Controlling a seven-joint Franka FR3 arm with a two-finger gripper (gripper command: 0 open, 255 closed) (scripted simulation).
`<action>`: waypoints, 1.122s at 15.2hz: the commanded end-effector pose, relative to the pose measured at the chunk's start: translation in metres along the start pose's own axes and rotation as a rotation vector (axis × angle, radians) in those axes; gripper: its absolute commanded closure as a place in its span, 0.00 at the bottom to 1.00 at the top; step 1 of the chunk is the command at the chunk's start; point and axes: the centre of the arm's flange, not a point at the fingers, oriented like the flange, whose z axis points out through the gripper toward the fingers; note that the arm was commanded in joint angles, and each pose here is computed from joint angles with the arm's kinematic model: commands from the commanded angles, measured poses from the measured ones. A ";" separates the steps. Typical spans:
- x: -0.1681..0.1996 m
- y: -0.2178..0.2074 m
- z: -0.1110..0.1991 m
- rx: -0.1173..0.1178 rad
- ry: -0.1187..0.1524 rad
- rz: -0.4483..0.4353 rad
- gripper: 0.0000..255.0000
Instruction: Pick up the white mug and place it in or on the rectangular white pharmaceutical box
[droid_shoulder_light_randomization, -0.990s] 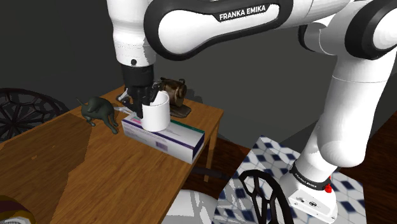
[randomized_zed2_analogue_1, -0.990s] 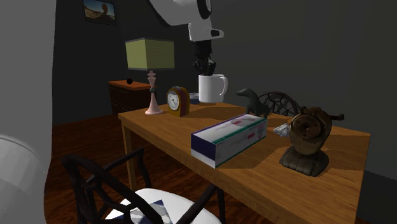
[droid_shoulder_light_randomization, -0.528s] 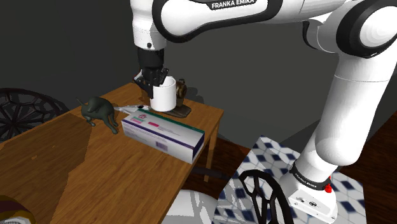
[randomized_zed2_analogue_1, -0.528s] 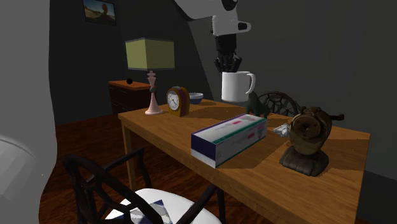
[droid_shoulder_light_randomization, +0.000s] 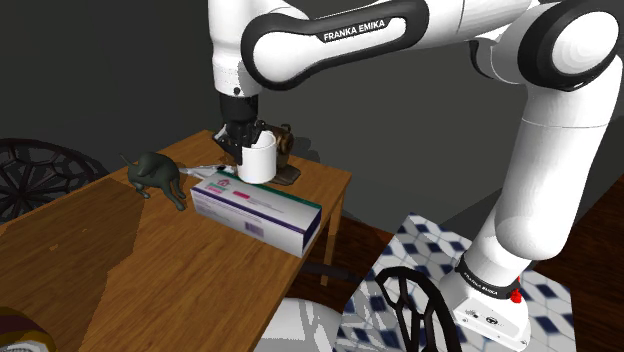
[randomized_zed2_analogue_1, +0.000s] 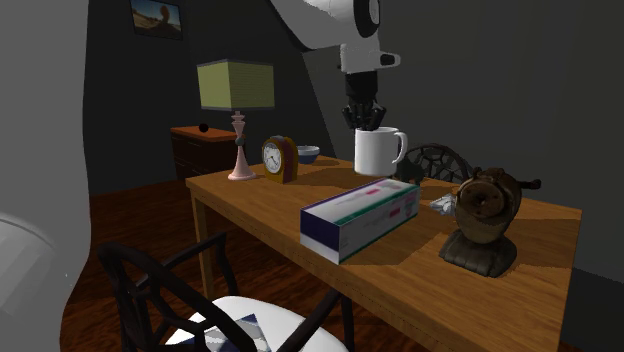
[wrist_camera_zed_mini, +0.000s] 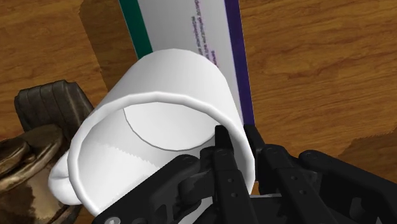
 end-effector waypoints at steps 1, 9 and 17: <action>-0.002 0.000 0.011 0.000 0.001 0.000 1.00; -0.006 -0.001 0.053 0.000 0.001 0.000 1.00; -0.007 -0.001 0.055 0.000 0.001 0.000 1.00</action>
